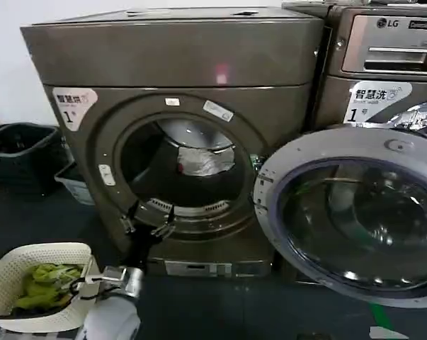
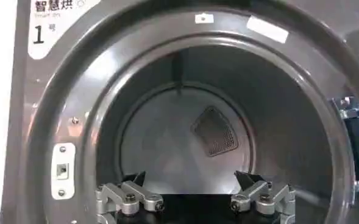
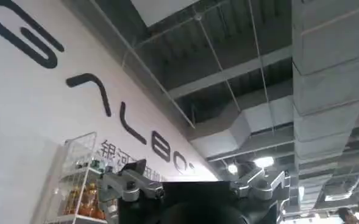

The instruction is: Grasp the clothes from the dryer.

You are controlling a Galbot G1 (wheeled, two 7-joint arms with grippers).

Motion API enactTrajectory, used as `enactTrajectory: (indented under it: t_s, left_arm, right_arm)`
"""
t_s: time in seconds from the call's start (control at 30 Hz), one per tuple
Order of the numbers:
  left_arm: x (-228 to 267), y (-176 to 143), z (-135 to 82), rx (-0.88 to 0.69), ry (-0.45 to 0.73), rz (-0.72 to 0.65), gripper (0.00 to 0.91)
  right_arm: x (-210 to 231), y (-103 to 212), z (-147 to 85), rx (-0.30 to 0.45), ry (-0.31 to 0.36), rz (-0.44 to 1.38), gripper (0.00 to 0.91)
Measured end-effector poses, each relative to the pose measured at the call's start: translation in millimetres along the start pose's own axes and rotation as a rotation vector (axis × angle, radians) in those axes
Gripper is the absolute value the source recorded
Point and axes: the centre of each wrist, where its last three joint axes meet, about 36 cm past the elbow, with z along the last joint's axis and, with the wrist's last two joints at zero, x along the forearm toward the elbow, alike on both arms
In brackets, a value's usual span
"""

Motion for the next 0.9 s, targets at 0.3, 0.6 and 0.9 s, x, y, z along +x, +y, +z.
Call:
enactTrajectory:
  t_s: [0.3,0.6,0.9]
  left_arm:
    - [0.2,-0.6,-0.7,0.001,-0.002,0.001,0.907]
    - [-1.3,-0.3,0.7,-0.001,-0.001,-0.003,0.907]
    - [-4.0,-2.2,2.0,0.001,0.0,0.002,0.907]
  right_arm:
    - [-0.1,0.3,0.3,0.0,0.001,-0.004,0.907]
    - [0.3,0.6,1.5,-0.002,0.001,-0.006,0.907]
    - [1.6,-0.9,2.2,-0.001,0.003,-0.004,0.907]
